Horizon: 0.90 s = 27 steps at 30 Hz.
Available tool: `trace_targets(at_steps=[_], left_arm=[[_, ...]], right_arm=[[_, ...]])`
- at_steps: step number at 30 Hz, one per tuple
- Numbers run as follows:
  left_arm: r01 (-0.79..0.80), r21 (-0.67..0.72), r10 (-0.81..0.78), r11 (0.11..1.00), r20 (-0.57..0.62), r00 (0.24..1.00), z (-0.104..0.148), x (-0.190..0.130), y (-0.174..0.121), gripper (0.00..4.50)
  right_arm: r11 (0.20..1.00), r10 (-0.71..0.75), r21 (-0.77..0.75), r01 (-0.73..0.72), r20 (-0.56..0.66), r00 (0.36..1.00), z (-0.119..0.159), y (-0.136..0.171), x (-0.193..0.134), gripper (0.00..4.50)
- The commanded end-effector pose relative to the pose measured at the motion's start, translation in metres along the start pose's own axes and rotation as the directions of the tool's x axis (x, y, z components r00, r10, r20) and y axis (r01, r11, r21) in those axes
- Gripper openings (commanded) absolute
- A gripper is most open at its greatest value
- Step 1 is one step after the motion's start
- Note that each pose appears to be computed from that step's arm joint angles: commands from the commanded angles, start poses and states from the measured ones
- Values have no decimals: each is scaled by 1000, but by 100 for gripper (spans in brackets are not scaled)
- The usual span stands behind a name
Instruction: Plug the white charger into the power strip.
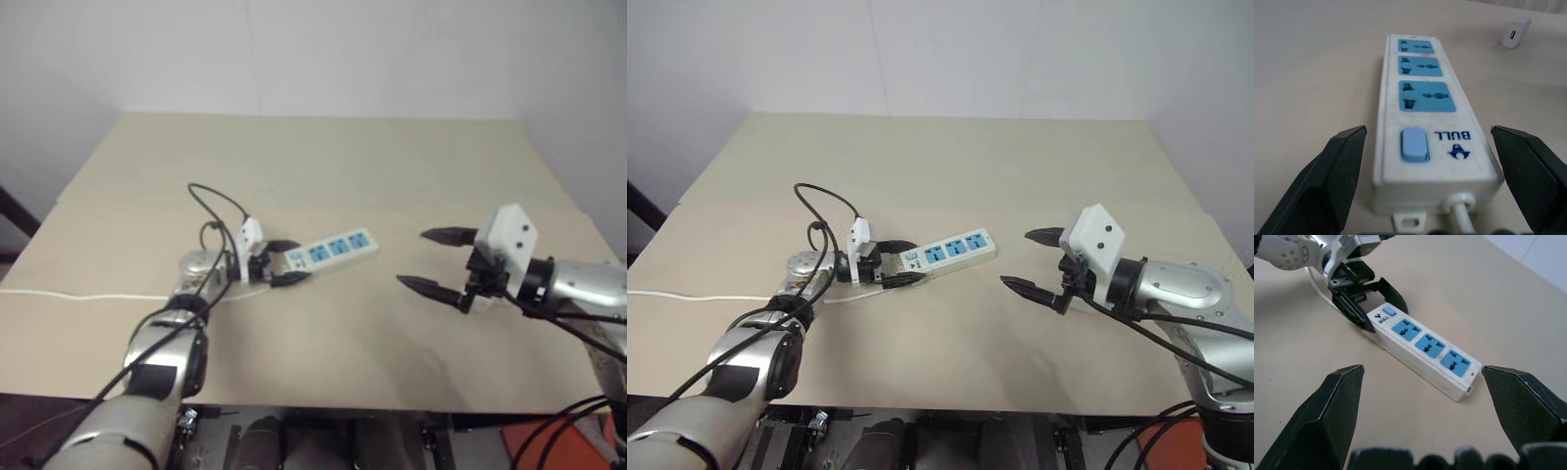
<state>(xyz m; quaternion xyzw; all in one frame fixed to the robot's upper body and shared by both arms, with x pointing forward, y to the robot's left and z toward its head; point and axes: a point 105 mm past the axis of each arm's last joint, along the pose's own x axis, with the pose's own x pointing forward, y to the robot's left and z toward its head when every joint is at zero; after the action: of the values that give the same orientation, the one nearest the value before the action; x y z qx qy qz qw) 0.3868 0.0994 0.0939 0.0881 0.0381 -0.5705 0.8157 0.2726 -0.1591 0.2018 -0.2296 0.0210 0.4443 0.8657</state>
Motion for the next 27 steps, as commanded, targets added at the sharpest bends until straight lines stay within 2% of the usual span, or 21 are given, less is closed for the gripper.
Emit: trace_targets(at_steps=[1, 16, 26, 27], left_arm=[[-37, 34, 37, 999, -4, 999, 7, 6, 6, 443], [-24, -25, 25, 999, 21, 999, -21, -7, -10, 443], [-30, -31, 32, 999, 65, 997, -21, -1, -15, 443], [-26, -35, 28, 999, 65, 997, -21, -1, -15, 426]], right_arm=[[1000, -12, -26, 13, 18, 1000, 8, 4, 1, 450], [1000, 8, -18, -8, 3, 1000, -2, 12, 11, 450], [999, 12, -42, -12, 0, 1000, -4, 7, 17, 450], [999, 11, -44, -11, -1, 1000, -4, 7, 17, 450]])
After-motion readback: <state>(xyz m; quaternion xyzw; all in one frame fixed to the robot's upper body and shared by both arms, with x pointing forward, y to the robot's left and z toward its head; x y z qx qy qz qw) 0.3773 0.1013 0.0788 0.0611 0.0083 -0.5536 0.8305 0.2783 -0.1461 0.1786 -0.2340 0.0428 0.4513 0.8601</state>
